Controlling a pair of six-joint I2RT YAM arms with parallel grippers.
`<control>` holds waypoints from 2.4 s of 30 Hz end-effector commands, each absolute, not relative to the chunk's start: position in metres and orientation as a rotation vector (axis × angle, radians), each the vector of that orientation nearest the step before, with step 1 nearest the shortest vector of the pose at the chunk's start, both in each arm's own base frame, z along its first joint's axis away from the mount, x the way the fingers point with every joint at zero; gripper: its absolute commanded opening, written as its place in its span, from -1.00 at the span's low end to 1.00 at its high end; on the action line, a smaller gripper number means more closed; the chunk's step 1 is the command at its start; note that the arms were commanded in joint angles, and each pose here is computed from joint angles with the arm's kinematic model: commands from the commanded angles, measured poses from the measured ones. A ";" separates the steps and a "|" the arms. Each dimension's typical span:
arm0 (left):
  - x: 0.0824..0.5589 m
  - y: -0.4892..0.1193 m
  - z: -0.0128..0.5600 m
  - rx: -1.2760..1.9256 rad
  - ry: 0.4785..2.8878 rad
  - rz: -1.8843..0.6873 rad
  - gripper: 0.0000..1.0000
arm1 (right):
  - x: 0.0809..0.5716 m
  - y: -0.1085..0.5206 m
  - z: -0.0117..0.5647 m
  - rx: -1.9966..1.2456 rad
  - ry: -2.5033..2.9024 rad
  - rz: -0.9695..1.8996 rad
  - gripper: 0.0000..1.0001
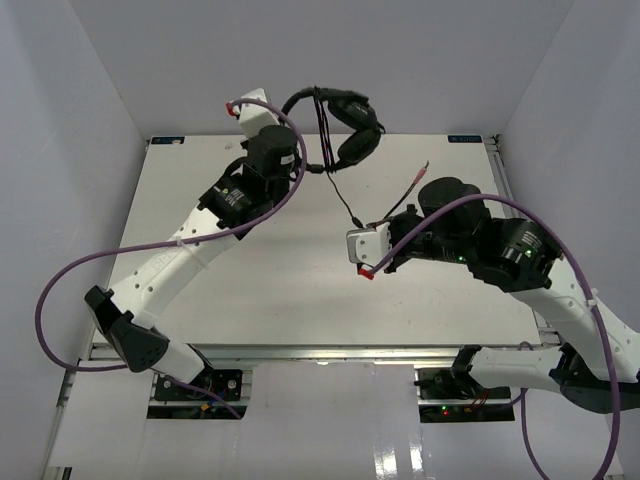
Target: Wrap the headphones
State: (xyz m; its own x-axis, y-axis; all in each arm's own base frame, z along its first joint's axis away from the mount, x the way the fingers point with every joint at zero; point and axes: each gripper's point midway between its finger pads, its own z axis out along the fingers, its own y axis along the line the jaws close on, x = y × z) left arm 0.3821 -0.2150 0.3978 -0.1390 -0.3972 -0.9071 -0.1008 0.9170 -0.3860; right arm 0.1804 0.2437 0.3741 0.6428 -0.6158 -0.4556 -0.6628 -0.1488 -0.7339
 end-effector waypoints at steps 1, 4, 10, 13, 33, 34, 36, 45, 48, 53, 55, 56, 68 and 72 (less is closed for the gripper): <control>0.377 -0.218 0.363 -0.299 1.797 -0.225 -1.00 | 0.211 0.210 0.428 -1.737 0.982 -0.367 -0.85; 0.371 -0.244 0.328 -0.178 1.920 -0.281 -1.00 | 0.229 0.213 0.464 -1.575 0.884 -0.559 -0.85; 0.325 -0.307 0.280 0.198 2.092 -0.485 -1.00 | 0.243 0.223 0.467 -1.534 0.810 -0.678 -0.85; 0.301 -0.317 0.278 0.312 2.093 -0.582 -1.00 | 0.253 0.223 0.465 -1.523 0.827 -0.683 -0.85; 0.214 -0.310 0.265 0.687 2.056 -0.827 -1.00 | 0.297 0.209 0.423 -1.594 0.989 -0.392 -0.85; 0.217 -0.306 0.266 0.669 2.054 -0.803 -1.00 | 0.298 0.207 0.417 -1.598 1.018 -0.358 -0.85; 0.221 -0.300 0.269 0.634 2.051 -0.771 -1.00 | 0.296 0.207 0.410 -1.595 1.043 -0.279 -0.85; 0.241 -0.266 0.271 0.437 2.095 -0.563 -1.00 | 0.280 0.195 0.394 -1.498 1.147 0.015 -0.85; 0.241 -0.265 0.271 0.423 2.103 -0.560 -1.00 | 0.272 0.197 0.381 -1.503 1.157 0.103 -0.85; 0.236 -0.273 0.284 0.435 2.078 -0.634 -1.00 | 0.271 0.197 0.343 -1.501 1.247 0.244 -0.85; 0.231 -0.277 0.292 0.458 2.059 -0.679 -1.00 | 0.273 0.196 0.331 -1.490 1.276 0.302 -0.85; 0.229 -0.278 0.296 0.470 2.047 -0.697 -1.00 | 0.274 0.196 0.325 -1.480 1.292 0.335 -0.85; 0.223 -0.275 0.295 0.463 2.039 -0.725 -1.00 | 0.274 0.216 0.269 -1.388 1.384 0.771 -0.68; 0.229 -0.275 0.285 0.442 2.050 -0.698 -1.00 | 0.267 0.225 0.256 -1.334 1.410 0.930 -0.63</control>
State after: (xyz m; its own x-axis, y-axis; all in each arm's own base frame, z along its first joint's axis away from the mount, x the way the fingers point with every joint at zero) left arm 0.2272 -0.2723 0.2649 -0.5641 0.1250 -0.8162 0.5520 0.7922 -0.2602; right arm 0.2752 0.2099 0.2524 0.1097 -0.3908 -0.9139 -0.9692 0.1619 -0.1856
